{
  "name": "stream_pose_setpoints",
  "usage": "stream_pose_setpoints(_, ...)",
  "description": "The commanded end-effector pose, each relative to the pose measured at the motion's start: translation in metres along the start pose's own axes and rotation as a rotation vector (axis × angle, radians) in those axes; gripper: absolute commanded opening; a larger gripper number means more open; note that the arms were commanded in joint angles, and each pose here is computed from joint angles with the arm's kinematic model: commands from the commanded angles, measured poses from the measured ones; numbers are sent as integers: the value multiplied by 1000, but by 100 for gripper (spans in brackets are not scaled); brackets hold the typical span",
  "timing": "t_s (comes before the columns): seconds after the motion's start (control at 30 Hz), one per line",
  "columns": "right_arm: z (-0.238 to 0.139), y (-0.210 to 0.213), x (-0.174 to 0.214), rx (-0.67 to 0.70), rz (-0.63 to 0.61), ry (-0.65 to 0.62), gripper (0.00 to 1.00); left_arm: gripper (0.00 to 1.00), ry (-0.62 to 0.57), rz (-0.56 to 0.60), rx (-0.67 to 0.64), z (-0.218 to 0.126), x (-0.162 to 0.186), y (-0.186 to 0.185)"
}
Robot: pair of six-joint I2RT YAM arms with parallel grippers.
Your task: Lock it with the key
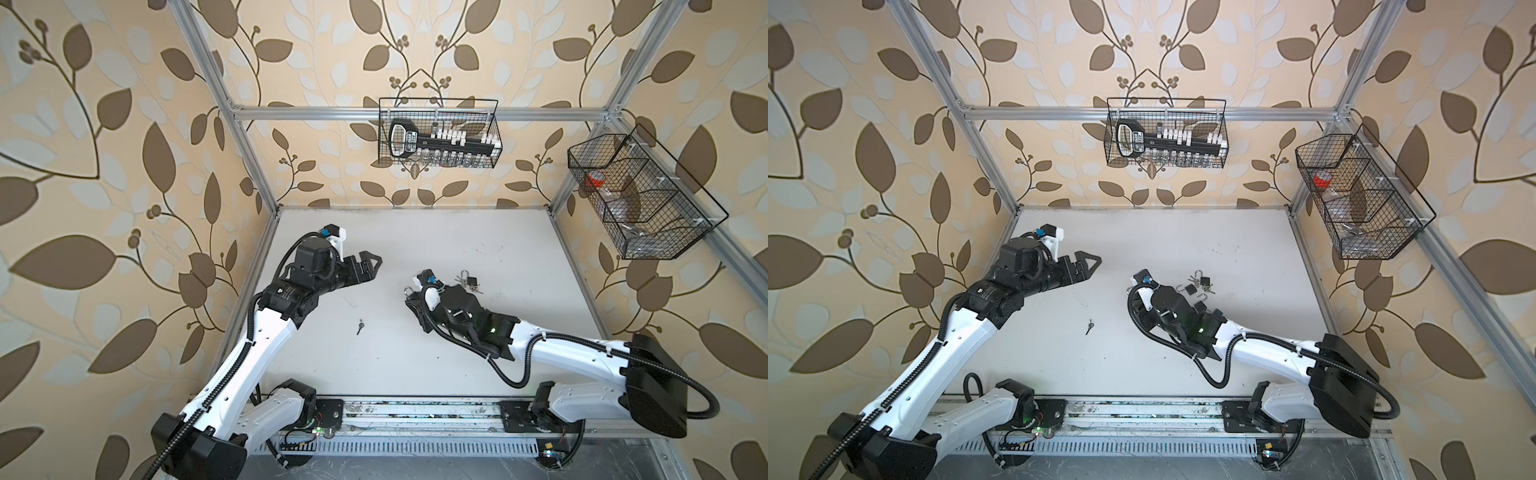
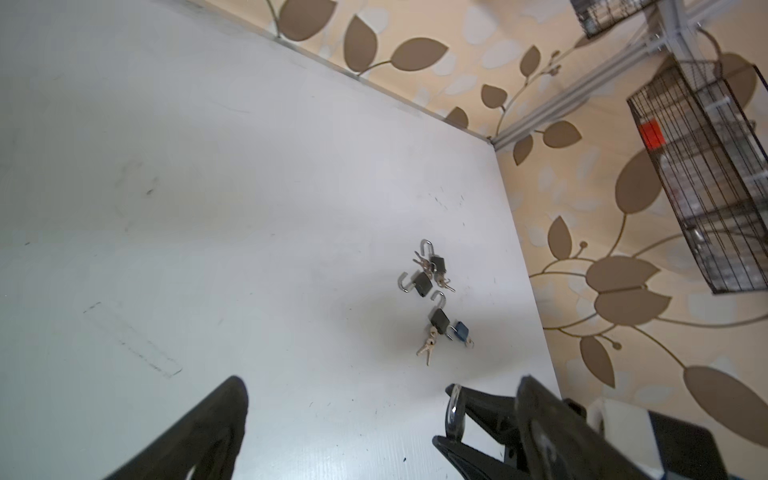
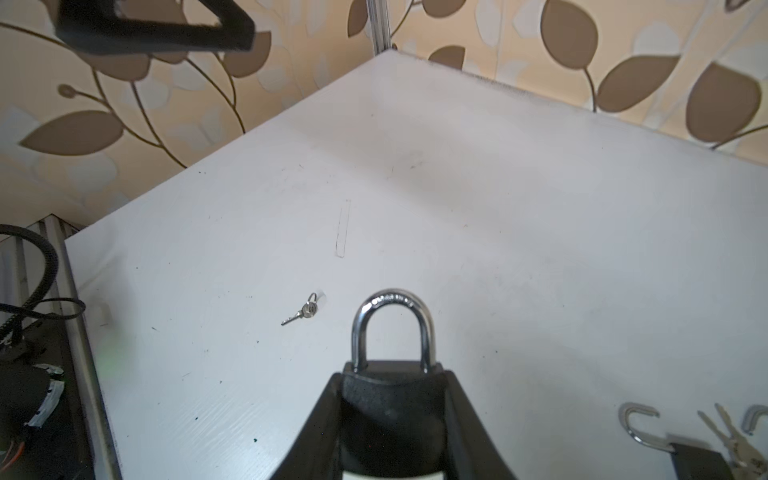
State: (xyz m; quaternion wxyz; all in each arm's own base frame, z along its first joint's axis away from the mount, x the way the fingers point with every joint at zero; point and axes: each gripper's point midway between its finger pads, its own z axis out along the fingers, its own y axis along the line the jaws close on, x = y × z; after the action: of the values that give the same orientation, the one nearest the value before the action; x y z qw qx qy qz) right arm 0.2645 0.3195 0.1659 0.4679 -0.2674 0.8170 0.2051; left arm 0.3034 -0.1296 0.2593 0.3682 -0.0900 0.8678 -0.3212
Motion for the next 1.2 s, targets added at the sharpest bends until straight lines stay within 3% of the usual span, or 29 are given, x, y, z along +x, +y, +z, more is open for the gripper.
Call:
stream_pose_setpoints(0.0,16,4,2,5,39,57,0,99,22,-108,0,-8,4,21)
stream_pose_setpoints(0.37,84,21,32,2,24,339,0,99,-34,-272,-119,-30,-5,85)
stream_pose_setpoints(0.53,114,22,31,25,17,383,0,99,-72,-295,-210,-44,-7,105)
stream_pose_setpoints(0.7,148,14,27,3,28,418,0,99,-81,-277,-237,-51,-6,107)
stream_pose_setpoints(1.17,223,7,28,16,-109,469,0,99,-123,-238,-267,-70,-6,102)
